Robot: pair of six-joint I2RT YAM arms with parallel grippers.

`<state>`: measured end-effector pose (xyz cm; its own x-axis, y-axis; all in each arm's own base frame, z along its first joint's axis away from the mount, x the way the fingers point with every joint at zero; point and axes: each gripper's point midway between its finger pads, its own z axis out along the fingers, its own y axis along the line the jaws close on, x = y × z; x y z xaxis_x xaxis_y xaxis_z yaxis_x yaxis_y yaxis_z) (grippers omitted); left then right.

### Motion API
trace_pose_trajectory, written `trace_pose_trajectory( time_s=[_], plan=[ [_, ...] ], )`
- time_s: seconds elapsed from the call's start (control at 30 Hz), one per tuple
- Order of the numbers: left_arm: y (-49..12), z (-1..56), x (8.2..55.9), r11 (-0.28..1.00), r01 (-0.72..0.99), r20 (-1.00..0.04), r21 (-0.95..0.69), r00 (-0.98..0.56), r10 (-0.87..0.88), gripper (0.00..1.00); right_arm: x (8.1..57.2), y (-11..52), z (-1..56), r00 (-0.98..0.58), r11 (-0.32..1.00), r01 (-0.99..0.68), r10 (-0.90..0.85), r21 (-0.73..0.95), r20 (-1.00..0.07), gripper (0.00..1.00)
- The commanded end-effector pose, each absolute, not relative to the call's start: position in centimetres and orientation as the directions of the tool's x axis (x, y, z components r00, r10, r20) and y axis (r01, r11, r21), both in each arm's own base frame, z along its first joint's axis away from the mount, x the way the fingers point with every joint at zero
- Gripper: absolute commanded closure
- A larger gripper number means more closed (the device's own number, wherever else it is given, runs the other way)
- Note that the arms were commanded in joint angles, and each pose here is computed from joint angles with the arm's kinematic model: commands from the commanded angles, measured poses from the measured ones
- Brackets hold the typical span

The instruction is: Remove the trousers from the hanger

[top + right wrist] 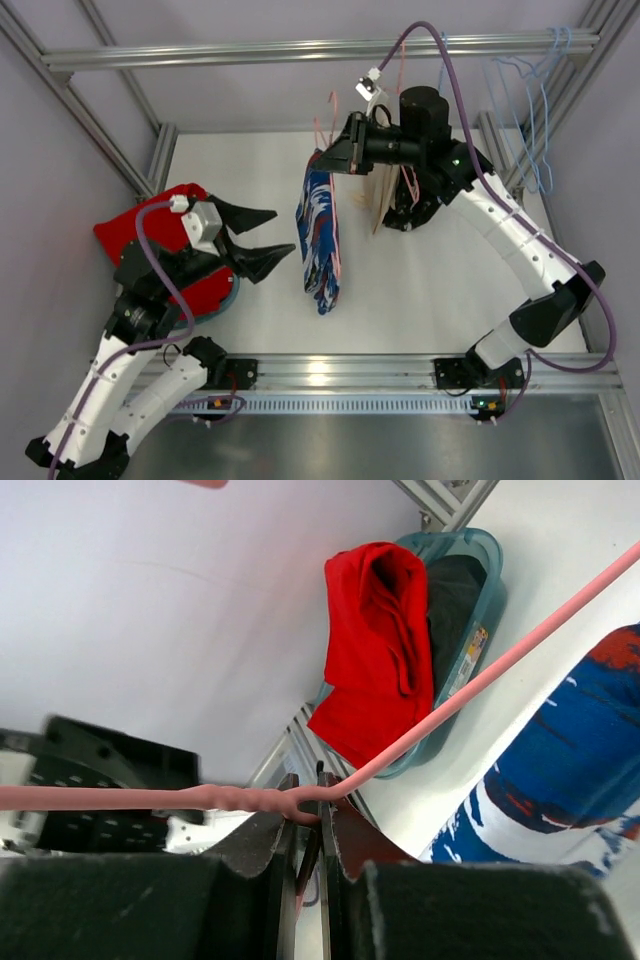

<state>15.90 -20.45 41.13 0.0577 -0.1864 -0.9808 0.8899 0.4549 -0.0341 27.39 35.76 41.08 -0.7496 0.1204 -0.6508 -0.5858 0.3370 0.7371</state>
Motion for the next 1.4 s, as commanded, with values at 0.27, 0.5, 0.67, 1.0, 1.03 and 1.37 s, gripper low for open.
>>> trace_pose_trajectory(
  time_s=[0.27,0.5,0.67,1.0,1.03,1.37],
  plan=[
    [-20.7,27.9,17.4,0.393,0.908,-0.979,0.143,0.071,0.193,0.21,26.8,33.1,50.8,-0.65,0.189,-0.673,0.311,0.715,-0.694,1.0],
    [-23.5,27.8,18.8,0.383,0.905,-0.974,0.184,0.116,0.193,0.2,27.5,33.2,51.4,-0.641,0.191,-0.673,0.331,0.715,-0.692,1.0],
    [-24.6,28.1,20.2,0.48,0.848,-0.971,0.224,0.152,0.185,0.22,27.7,33.3,52.3,-0.633,0.179,-0.681,0.344,0.71,-0.694,1.0],
    [-24.7,29.3,23.8,0.607,0.742,-0.958,0.286,0.22,0.182,0.3,27.7,33.6,52.2,-0.647,0.164,-0.675,0.338,0.72,-0.683,1.0],
    [-25.0,29.3,23.5,0.592,0.755,-0.96,0.282,0.222,0.174,0.3,27.7,33.5,52.3,-0.643,0.163,-0.678,0.342,0.717,-0.685,1.0],
    [-24.2,27.6,21.3,0.55,0.796,-0.967,0.252,0.188,0.172,0.25,27.8,33.6,52.2,-0.643,0.16,-0.68,0.338,0.715,-0.687,1.0]
  ],
)
